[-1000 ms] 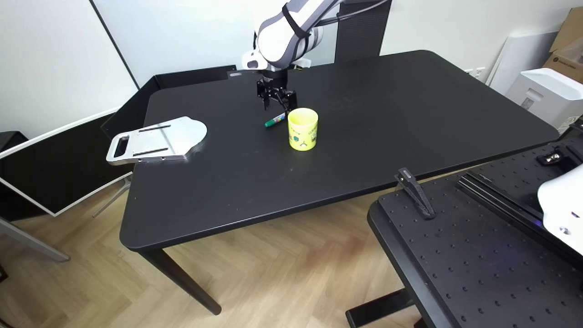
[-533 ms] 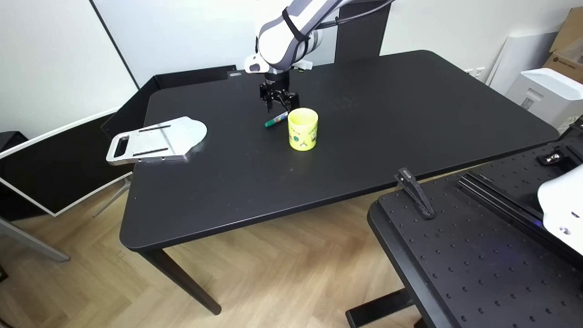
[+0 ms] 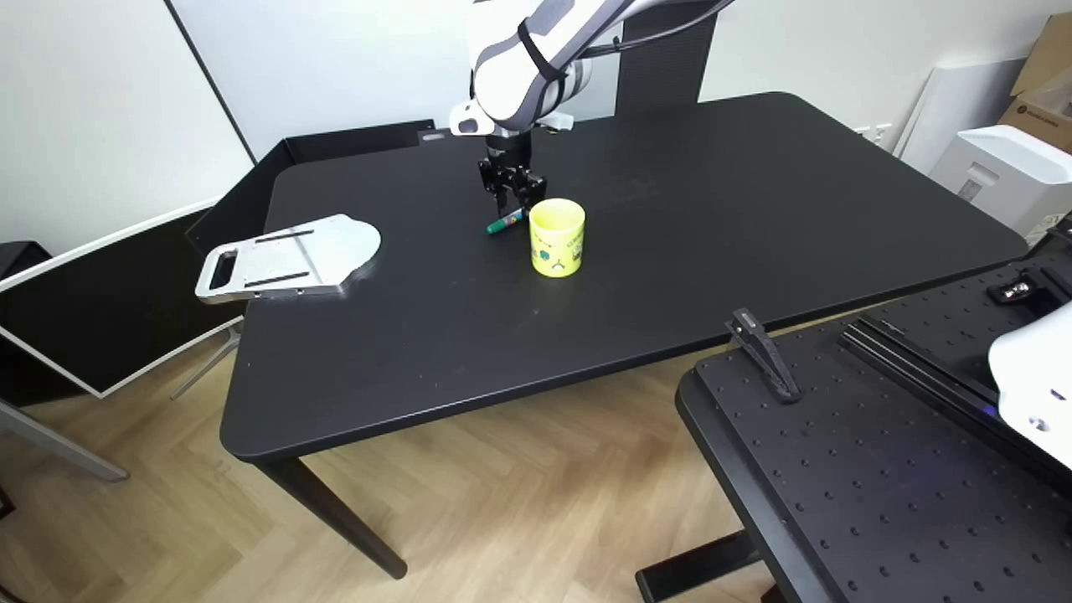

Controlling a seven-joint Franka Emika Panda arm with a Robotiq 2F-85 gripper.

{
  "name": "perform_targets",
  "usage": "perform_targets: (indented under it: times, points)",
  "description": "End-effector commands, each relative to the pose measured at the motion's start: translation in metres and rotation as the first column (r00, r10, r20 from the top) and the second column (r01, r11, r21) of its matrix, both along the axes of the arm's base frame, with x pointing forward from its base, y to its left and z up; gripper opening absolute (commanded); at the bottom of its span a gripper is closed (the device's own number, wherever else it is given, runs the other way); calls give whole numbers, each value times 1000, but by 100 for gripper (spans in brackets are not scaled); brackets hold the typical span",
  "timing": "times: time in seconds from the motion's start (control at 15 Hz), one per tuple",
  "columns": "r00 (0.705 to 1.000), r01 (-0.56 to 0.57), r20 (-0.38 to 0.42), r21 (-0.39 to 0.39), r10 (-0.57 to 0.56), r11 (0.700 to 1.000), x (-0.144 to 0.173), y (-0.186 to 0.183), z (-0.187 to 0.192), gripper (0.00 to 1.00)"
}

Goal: Put the marker in the mug

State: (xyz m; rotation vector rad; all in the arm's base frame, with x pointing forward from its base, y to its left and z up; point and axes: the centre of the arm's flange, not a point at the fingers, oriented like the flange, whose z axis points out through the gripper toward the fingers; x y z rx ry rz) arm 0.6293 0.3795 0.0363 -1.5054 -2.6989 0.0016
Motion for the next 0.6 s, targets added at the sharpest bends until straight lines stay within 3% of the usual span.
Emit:
perform_targets:
  times: [0.0,0.33,0.53]
  points:
    - [1000,1,12,-8,-1,1000,12,0,0,31]
    - [999,33,3,-1,-33,999,17,-18,15,1]
    - [999,47,7,-8,-47,999,18,-33,31,5]
